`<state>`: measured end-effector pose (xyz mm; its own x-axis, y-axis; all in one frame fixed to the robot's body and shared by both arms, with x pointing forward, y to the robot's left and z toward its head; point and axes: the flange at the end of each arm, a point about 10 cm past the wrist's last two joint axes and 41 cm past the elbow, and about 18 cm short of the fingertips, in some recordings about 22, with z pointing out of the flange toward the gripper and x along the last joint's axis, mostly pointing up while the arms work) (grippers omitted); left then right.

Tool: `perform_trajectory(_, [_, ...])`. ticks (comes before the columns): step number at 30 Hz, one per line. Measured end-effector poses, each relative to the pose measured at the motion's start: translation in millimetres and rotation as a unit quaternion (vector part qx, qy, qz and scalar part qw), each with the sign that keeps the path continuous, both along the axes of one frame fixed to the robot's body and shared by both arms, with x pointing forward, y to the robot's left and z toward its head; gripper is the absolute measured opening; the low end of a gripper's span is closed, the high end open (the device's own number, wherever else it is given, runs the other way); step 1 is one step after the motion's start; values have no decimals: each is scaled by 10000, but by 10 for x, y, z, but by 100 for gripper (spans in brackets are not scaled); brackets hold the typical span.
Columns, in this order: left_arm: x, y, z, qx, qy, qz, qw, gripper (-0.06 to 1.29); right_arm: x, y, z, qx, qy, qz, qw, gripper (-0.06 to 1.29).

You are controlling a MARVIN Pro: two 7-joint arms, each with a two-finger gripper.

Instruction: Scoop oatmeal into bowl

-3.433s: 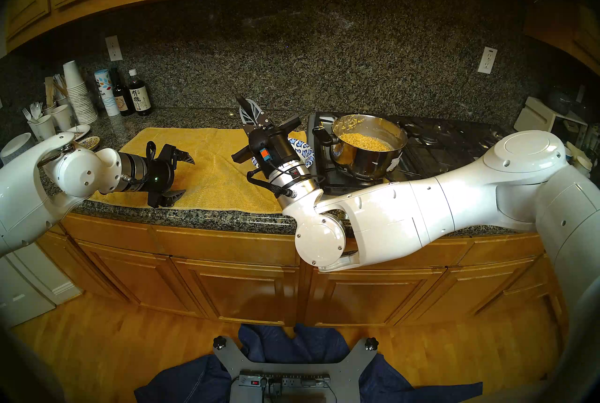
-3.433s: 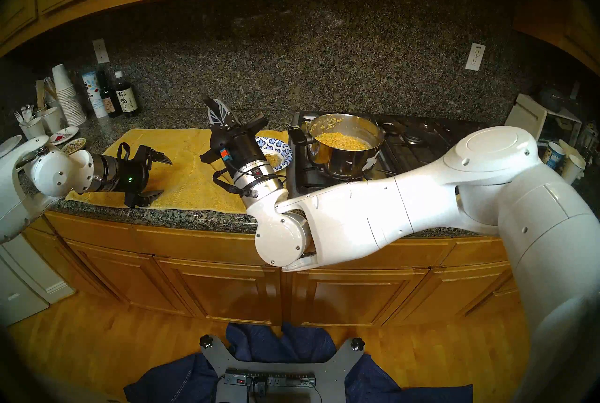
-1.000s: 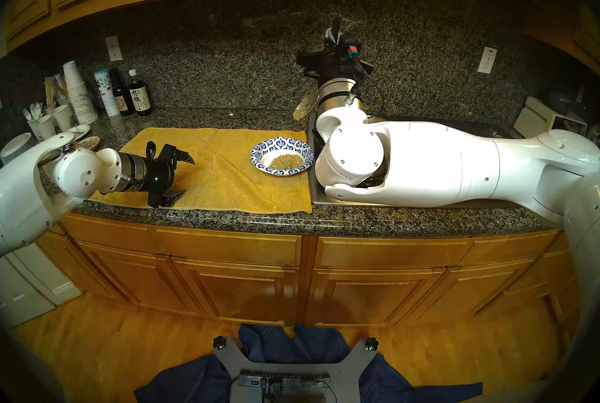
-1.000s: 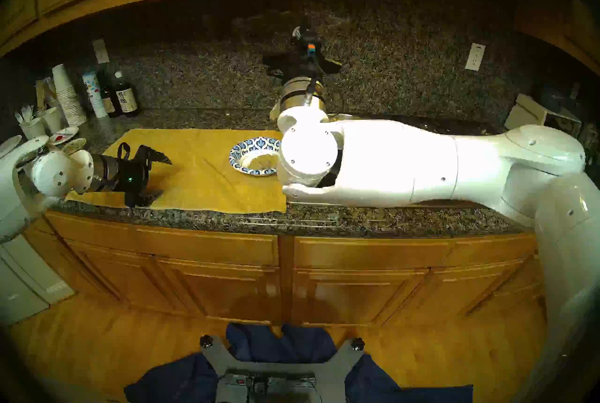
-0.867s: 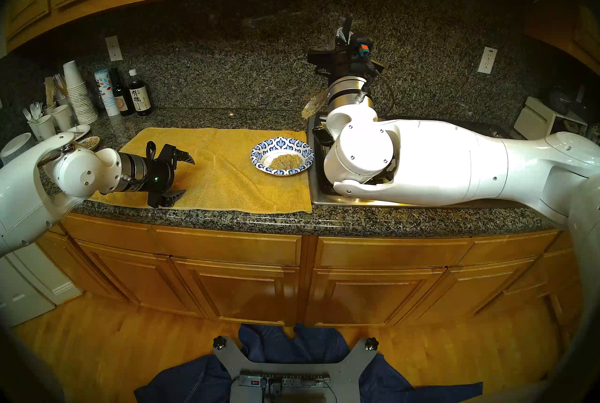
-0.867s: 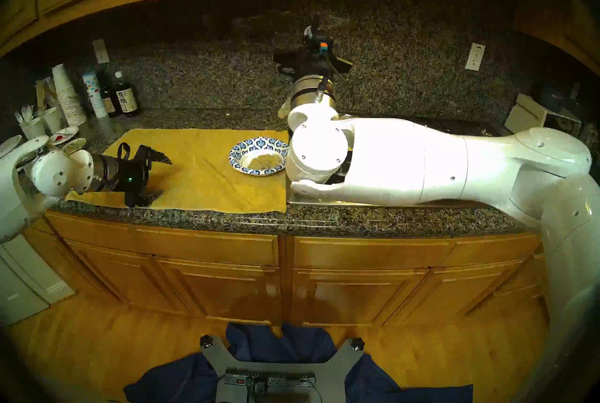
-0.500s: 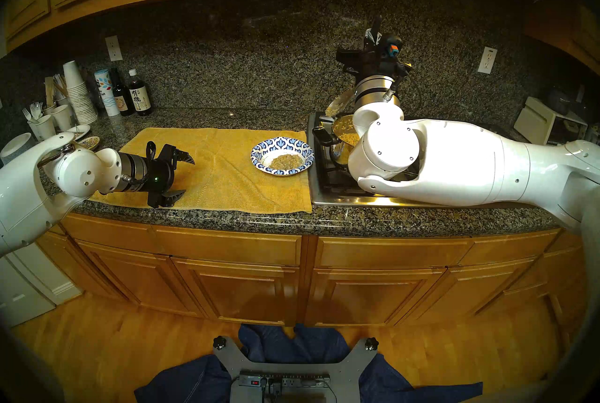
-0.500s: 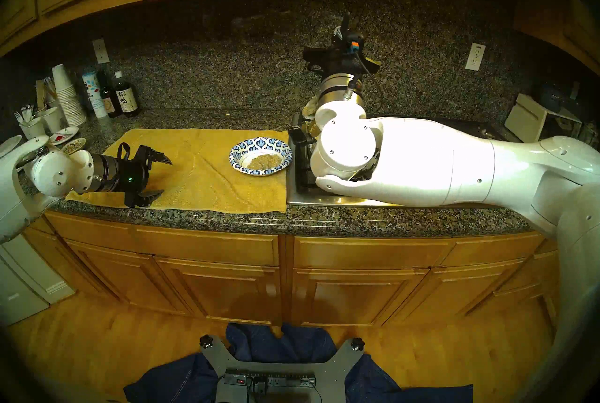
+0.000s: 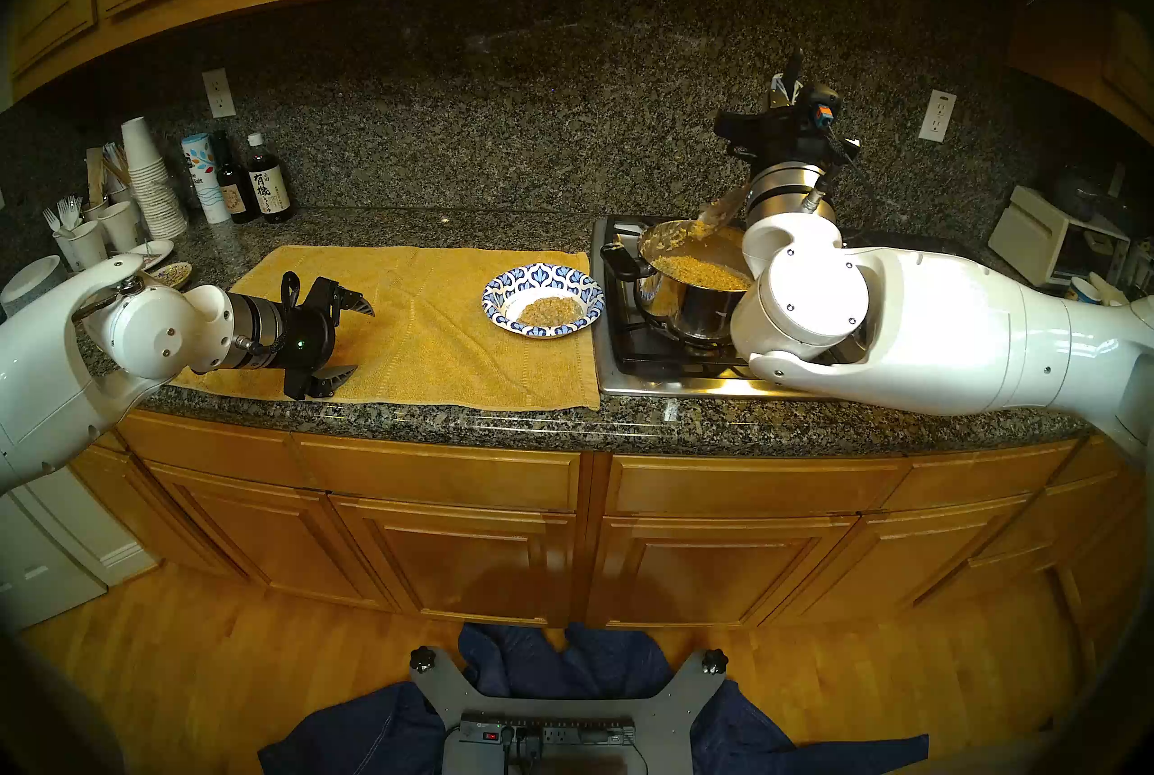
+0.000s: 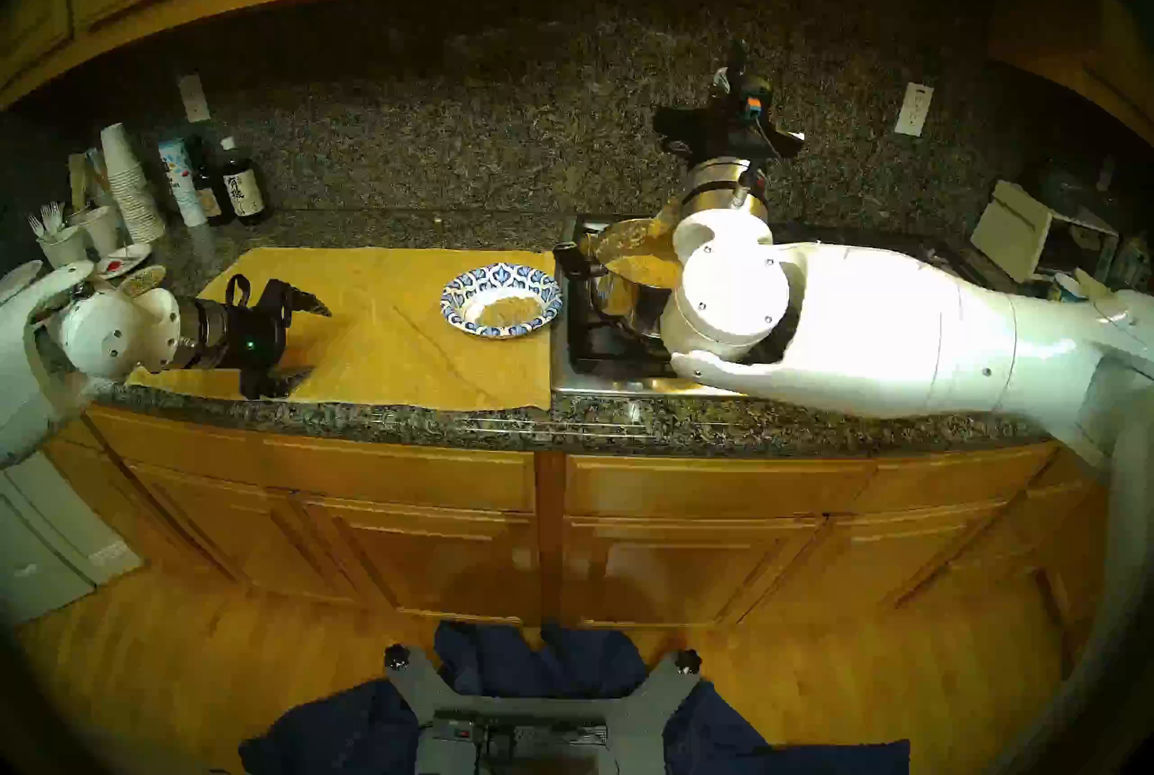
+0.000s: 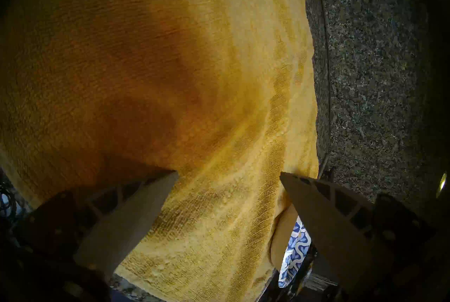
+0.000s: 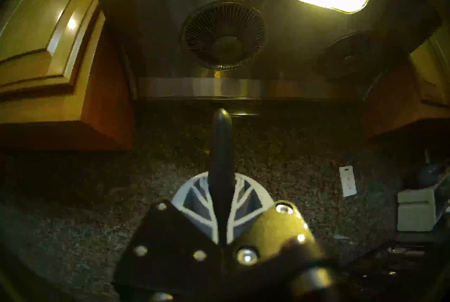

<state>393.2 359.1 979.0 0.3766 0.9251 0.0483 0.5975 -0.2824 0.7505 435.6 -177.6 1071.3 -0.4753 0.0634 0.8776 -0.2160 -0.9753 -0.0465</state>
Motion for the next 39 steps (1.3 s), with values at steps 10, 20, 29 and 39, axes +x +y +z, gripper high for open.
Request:
perform_trajectory(10, [0, 0, 0, -1, 0, 0, 10000, 123, -42, -126, -256, -733, 139, -374, 9965, -4])
perform_trajectory(20, [0, 0, 0, 0, 1, 0, 10000, 123, 45, -2, -352, -1090, 219, -253, 9935, -4])
perform_trajectory(29, [0, 0, 0, 0, 1, 0, 10000, 123, 108, 137, -446, -1426, 470, -65, 9886, -4])
perform_trajectory(39, [0, 0, 0, -1, 1, 0, 10000, 123, 142, 180, -551, -1644, 696, 31, 9839, -4])
